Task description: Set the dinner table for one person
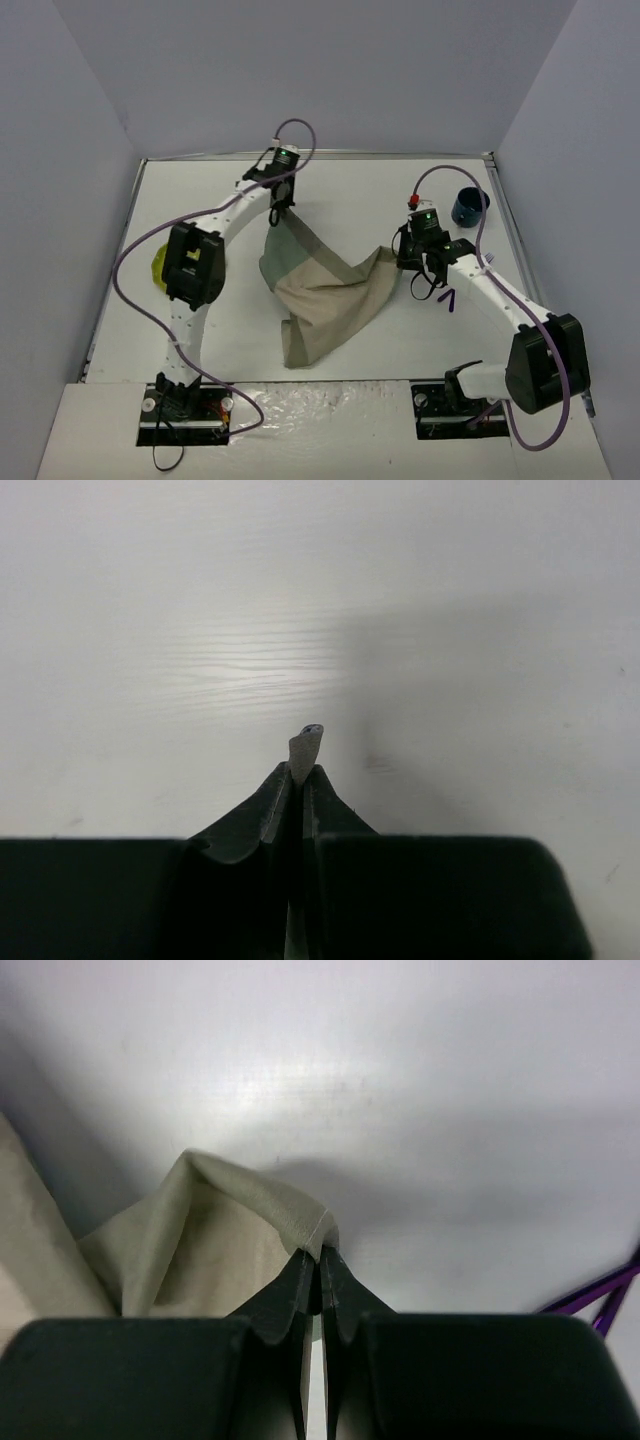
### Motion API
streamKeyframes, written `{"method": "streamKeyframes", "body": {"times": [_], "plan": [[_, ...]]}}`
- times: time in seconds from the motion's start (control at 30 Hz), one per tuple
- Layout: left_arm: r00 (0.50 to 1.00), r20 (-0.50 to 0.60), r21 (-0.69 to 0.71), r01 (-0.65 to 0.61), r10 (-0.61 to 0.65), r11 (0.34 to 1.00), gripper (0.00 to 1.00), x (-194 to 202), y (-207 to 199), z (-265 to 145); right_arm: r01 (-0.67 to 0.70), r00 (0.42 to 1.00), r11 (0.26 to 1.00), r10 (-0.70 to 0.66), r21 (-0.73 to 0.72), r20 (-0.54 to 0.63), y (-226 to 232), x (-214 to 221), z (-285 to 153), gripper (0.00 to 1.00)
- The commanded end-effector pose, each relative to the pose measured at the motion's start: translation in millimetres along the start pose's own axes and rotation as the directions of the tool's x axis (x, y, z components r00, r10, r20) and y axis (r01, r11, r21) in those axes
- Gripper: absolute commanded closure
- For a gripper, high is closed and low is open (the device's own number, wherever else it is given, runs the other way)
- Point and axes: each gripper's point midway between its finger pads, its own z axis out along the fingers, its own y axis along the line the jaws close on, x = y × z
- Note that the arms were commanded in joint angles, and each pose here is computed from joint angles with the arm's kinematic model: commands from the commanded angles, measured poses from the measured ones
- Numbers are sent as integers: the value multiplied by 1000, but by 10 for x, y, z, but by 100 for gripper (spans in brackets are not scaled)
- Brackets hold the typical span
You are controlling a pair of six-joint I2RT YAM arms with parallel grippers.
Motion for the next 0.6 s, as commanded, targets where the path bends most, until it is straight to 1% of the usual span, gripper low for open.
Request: {"method": "streamKeyframes", "body": {"times": [0.0,0.1,0.17,0.33,0.43,0.57], "plan": [[951,257,-36,188,-172,982,100,-815,582,-1048,-20,982,997,5,80,190,-94,-634,-341,100],[925,321,-58,234,-204,971,100,-895,756,-1377,-66,959,994,38,88,282,-113,-895,-549,100],[899,373,-62,272,-231,960,100,-949,877,-1629,-93,935,991,56,91,349,-126,-1078,-728,100],[808,521,-40,345,-275,938,100,-1064,1158,-2421,-119,869,987,51,108,492,-183,-1457,-1281,100],[742,612,31,325,-275,945,100,-1151,1206,-2990,-121,822,989,54,82,567,-165,-1633,-1653,100],[688,677,96,271,-263,958,100,-1087,1193,-3551,-81,757,996,39,34,652,-121,-1759,-2144,100]]}}
